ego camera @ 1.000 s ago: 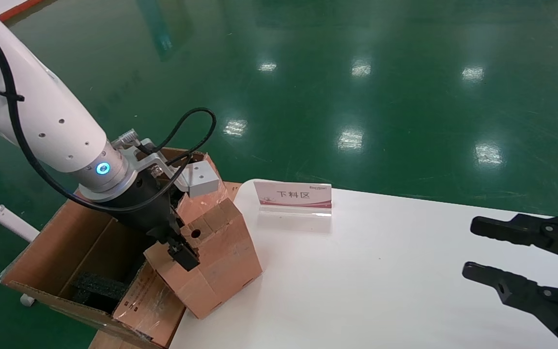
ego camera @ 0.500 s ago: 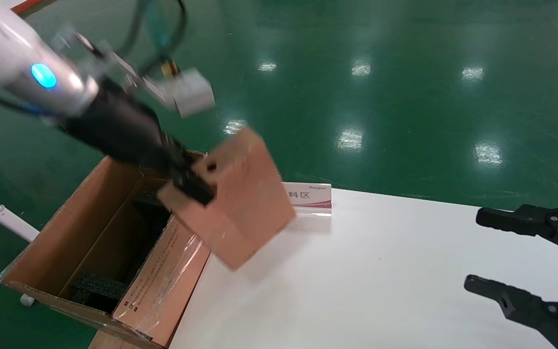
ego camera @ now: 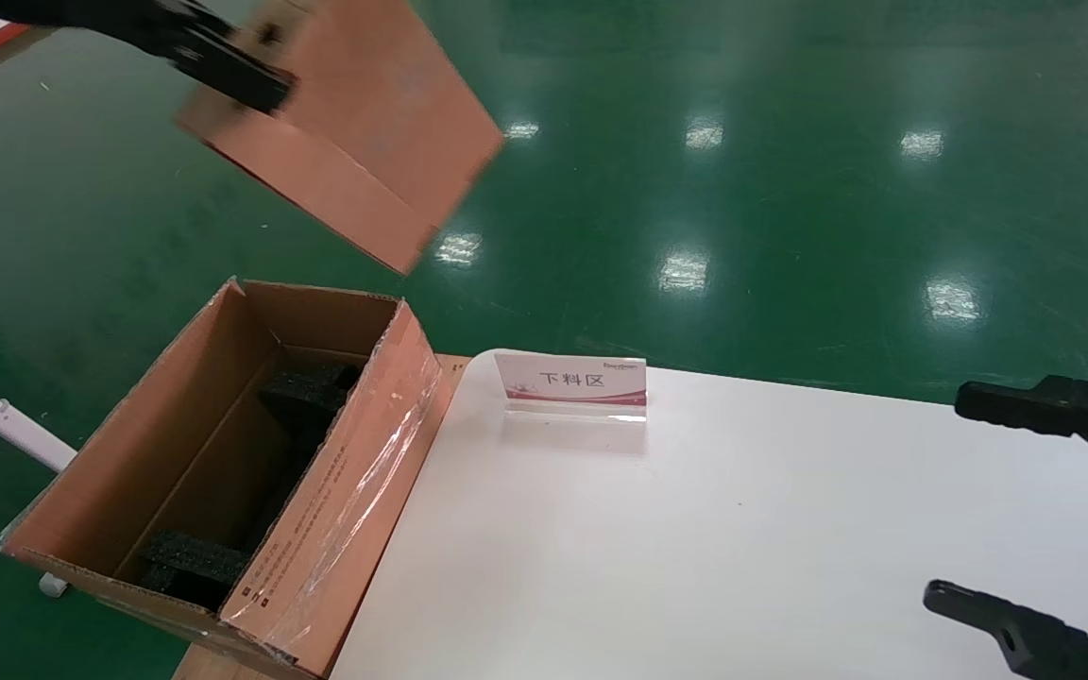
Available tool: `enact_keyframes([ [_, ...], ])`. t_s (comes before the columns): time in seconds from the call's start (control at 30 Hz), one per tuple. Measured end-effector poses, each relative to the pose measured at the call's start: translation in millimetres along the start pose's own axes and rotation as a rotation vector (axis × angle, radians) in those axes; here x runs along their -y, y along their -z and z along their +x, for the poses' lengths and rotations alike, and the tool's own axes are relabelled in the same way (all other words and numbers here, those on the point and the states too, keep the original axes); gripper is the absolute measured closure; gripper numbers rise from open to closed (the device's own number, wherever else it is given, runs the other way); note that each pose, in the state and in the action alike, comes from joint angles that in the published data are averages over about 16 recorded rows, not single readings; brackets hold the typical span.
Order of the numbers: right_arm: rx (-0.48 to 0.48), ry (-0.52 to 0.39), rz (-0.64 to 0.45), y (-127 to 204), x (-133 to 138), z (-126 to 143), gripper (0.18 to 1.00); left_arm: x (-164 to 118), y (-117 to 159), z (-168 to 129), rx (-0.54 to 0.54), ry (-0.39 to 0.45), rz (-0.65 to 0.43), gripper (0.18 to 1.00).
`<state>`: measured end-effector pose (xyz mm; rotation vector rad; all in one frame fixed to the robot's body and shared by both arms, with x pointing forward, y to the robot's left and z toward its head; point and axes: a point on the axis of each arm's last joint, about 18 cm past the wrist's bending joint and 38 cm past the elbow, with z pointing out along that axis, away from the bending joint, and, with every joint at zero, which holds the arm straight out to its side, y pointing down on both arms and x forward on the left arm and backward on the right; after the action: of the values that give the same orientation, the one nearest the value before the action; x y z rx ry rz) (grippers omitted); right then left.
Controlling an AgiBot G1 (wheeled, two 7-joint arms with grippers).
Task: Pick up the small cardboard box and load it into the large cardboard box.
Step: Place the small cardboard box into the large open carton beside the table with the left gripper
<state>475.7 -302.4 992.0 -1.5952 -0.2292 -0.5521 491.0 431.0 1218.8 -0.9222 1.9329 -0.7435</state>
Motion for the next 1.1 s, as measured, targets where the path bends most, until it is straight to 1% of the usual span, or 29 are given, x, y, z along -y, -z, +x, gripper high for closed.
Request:
enact_keyframes([
  [0.17, 0.000, 0.000, 0.000, 0, 0, 0, 0.269, -21, 10, -24, 0.062, -0.017, -0.070, 0.919],
  [0.37, 0.000, 0.000, 0.000, 0, 0, 0, 0.212, -54, 10, -43, 0.101, -0.015, -0.186, 0.920],
  [0.67, 0.000, 0.000, 0.000, 0, 0, 0, 0.181, -94, 0, -55, 0.107, 0.044, -0.316, 0.921],
  [1.1, 0.000, 0.000, 0.000, 0, 0, 0, 0.178, -130, -27, -50, 0.073, 0.137, -0.420, 0.921],
])
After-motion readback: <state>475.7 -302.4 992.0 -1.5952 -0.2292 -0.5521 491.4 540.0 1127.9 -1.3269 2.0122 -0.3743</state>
